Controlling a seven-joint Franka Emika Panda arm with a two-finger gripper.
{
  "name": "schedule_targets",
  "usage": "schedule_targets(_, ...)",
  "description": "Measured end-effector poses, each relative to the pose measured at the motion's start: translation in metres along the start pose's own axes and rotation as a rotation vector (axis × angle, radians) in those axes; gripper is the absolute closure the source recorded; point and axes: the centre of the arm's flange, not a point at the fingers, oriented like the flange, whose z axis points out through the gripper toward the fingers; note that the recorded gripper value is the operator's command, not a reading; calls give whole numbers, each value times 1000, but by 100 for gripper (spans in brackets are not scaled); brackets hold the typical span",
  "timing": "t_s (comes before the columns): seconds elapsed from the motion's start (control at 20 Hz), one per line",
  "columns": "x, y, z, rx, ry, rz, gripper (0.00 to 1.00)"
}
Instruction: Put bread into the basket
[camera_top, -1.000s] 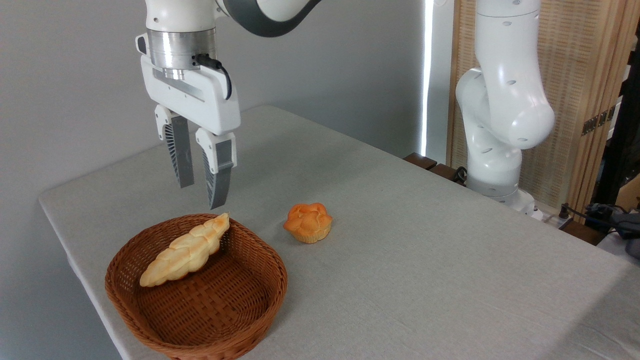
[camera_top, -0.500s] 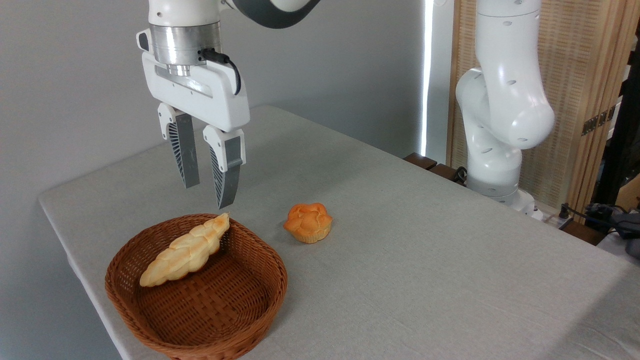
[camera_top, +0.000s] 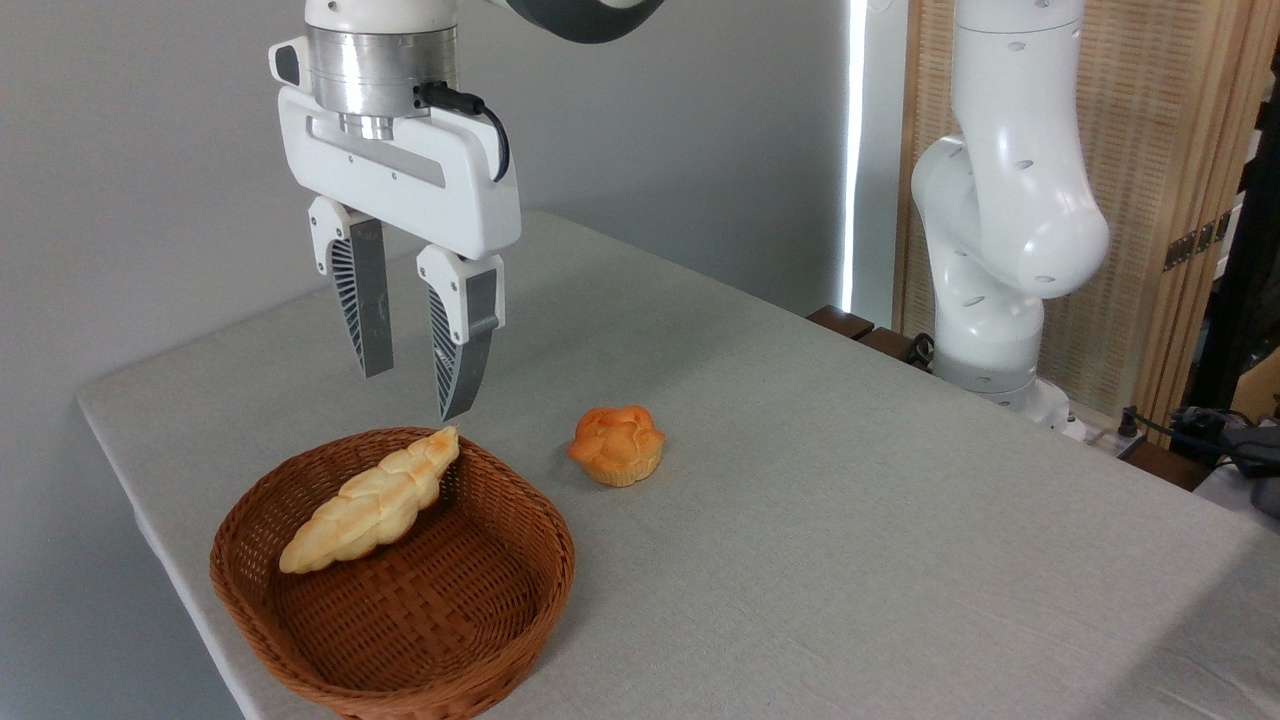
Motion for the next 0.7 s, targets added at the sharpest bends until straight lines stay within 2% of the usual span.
schedule_targets(0.3,-7,-14,-1,-6,5,-30,0)
schedule_targets(0.7,-7,-13,-6,-11,18,-28,0)
